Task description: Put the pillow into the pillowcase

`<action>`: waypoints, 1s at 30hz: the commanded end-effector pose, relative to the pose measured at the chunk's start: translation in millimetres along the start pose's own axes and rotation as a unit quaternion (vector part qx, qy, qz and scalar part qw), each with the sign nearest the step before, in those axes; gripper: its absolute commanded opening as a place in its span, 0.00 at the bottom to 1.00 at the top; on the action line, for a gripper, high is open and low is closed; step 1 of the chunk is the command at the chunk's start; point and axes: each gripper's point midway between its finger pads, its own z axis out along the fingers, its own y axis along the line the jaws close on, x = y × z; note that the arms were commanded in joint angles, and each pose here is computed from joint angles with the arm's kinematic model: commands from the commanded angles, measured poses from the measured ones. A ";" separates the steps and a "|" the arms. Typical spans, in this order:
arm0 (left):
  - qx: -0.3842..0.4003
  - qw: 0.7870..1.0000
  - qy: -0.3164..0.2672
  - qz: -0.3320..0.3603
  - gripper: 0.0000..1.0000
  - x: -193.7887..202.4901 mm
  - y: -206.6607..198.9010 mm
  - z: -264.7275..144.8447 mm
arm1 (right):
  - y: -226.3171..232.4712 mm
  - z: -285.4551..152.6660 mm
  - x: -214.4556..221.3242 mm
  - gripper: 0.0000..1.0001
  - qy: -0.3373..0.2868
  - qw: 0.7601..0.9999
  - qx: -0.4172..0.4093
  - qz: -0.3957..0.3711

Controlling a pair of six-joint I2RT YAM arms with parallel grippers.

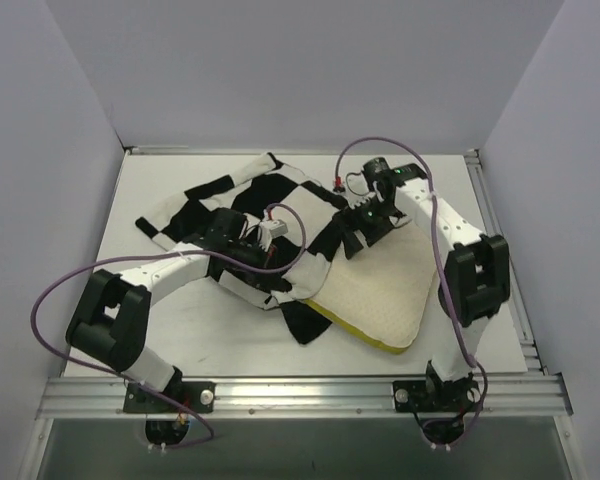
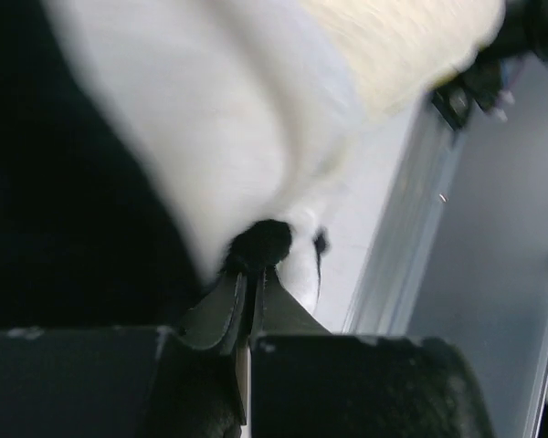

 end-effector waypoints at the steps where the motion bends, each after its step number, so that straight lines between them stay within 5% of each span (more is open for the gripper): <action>1: -0.082 0.994 -0.069 -0.034 0.00 -48.5 49.7 -37.0 | 17.1 -51.1 34.1 0.75 -0.011 0.997 -0.038 0.060; 8: -0.068 0.994 -0.089 -0.016 0.18 -71.6 43.0 -54.2 | 70.7 -61.3 66.3 0.92 0.019 0.999 -0.047 -0.012; 13: -0.063 0.994 -0.082 -0.023 0.18 -55.2 31.4 -58.2 | 104.6 -23.1 69.8 1.00 0.039 0.997 -0.036 -0.057; 14: -0.062 0.995 -0.079 -0.029 0.27 -50.2 28.7 -59.3 | 108.2 -16.2 69.2 1.00 0.040 0.997 -0.035 -0.050; 15: -0.059 0.994 -0.086 -0.028 0.54 -50.9 22.2 -64.3 | 107.4 -9.8 69.7 1.00 0.041 0.998 -0.025 -0.051; 16: -0.064 0.993 -0.091 -0.043 0.62 -46.0 24.3 -69.3 | 105.1 1.1 70.1 1.00 0.039 0.998 -0.014 -0.054; 21: -0.085 0.984 -0.149 -0.046 0.96 -62.6 8.9 -102.9 | 96.2 42.2 95.4 1.00 0.104 0.987 0.074 -0.102; 23: -0.103 0.981 -0.160 -0.036 0.97 -68.1 9.2 -112.0 | 93.5 58.1 107.5 1.00 0.120 0.983 0.081 -0.110; 24: -0.108 0.981 -0.161 -0.024 0.98 -68.8 7.4 -114.2 | 94.7 64.6 110.1 0.97 0.124 0.981 0.081 -0.122; 25: -0.130 0.979 -0.159 -0.016 0.97 -67.6 13.0 -115.4 | 94.3 71.5 106.4 0.81 0.117 0.983 0.078 -0.122; 26: -0.142 0.977 -0.157 0.007 0.98 -66.3 16.4 -116.2 | 96.1 79.0 108.8 0.60 0.125 0.984 0.062 -0.111; 27: -0.154 0.977 -0.149 0.018 0.97 -61.5 18.6 -112.1 | 92.0 77.8 99.9 0.20 0.113 0.989 0.048 -0.083; 28: -0.168 0.975 -0.139 0.045 0.96 -58.3 23.5 -110.0 | 92.1 76.2 92.9 0.06 0.098 0.994 0.028 -0.051; 30: -0.199 0.968 -0.115 0.105 0.91 -51.5 35.0 -102.9 | 105.9 60.3 73.3 0.00 0.046 0.998 -0.045 -0.005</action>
